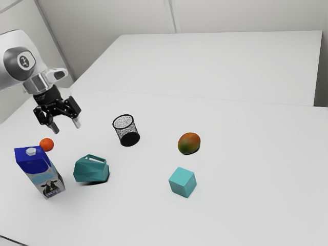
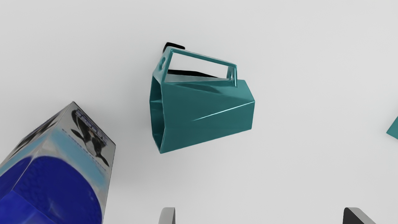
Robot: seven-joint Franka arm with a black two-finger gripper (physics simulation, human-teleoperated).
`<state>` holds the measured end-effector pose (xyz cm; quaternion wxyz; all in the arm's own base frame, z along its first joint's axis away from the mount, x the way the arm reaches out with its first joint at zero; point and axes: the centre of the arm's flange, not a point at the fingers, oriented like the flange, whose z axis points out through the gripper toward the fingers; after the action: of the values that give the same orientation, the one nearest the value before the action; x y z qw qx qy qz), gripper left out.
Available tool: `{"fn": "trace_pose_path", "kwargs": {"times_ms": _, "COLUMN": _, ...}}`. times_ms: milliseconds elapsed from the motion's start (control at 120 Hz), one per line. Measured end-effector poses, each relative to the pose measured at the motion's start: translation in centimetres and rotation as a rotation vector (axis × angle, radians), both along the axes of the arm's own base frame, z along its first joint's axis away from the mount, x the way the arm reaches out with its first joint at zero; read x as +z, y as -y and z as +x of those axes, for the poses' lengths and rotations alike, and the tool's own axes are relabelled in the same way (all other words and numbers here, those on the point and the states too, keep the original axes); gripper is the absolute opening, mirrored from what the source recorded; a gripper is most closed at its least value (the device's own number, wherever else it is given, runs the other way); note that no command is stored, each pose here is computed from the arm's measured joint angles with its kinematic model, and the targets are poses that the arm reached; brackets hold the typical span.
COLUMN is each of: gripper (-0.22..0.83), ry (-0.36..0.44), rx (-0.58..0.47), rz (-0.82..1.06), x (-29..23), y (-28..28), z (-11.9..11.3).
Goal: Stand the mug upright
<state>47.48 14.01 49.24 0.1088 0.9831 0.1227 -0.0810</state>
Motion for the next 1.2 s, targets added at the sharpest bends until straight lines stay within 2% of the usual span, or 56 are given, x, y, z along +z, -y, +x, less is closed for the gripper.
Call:
{"fn": "trace_pose_path", "kwargs": {"times_ms": 167, "gripper": 0.60, "ry": 0.006, "rx": 0.017, "rz": -0.056, "x": -3.9, "y": -1.9, "z": -0.8}}
{"fn": "trace_pose_path", "kwargs": {"times_ms": 683, "gripper": 0.60, "ry": 0.050, "rx": 0.023, "rz": -0.194, "x": -12.0, "y": -5.7, "z": -0.2}}
{"fn": "trace_pose_path", "kwargs": {"times_ms": 1200, "gripper": 0.60, "ry": 0.090, "rx": -0.009, "rz": -0.288, "x": -15.7, "y": -5.1, "z": -0.2}}
